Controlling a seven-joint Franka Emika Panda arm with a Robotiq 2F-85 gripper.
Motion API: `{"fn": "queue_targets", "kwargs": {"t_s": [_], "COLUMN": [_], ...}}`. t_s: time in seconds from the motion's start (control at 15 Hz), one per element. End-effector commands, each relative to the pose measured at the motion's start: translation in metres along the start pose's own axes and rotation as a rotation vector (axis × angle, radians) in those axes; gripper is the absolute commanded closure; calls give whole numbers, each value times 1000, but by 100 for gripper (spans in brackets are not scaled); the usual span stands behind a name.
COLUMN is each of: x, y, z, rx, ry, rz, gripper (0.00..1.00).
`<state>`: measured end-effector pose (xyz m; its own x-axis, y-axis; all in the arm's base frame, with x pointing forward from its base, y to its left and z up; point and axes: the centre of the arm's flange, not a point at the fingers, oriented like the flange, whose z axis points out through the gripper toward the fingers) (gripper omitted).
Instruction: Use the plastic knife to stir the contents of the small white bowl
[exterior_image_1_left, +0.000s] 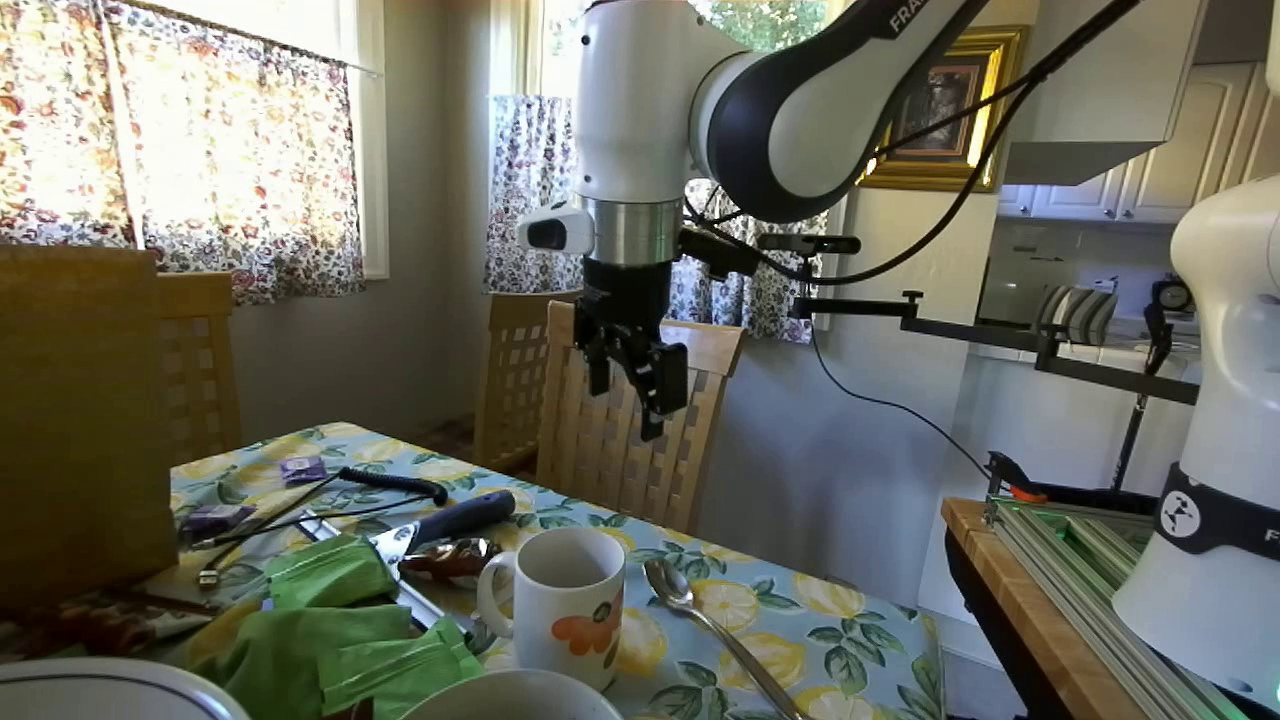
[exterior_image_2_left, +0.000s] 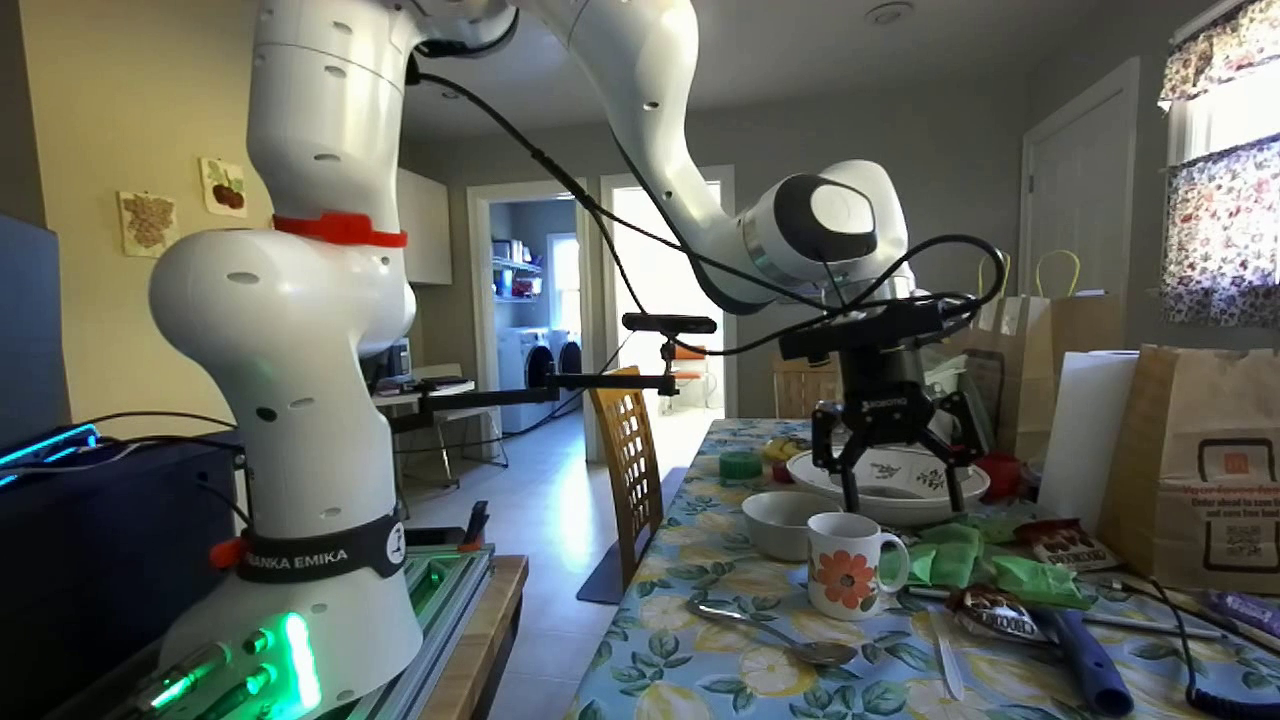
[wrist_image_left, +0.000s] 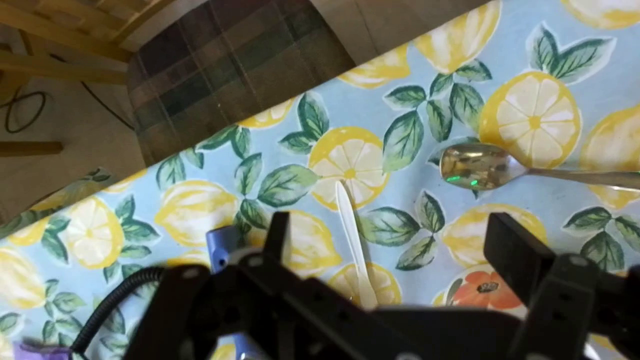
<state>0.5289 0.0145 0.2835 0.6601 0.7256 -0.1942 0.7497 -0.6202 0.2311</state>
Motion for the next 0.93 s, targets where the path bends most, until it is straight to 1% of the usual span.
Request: {"fn": "queue_targets", "kwargs": {"t_s": [0.0,0.13,0.27,0.53,0.67,0.87], "x": [21,28,31,27,26,32], "y": [-5,-7,-9,-9,-8,-13], "z": [8,14,23,38,48,65], "rx": [-19,-33,-36,-37,-40,-22], "ry": [102,140,157,149,162,181], "rz": [-13,-1,13,11,-3,-23], "gripper": [0,0,0,0,0,0]}}
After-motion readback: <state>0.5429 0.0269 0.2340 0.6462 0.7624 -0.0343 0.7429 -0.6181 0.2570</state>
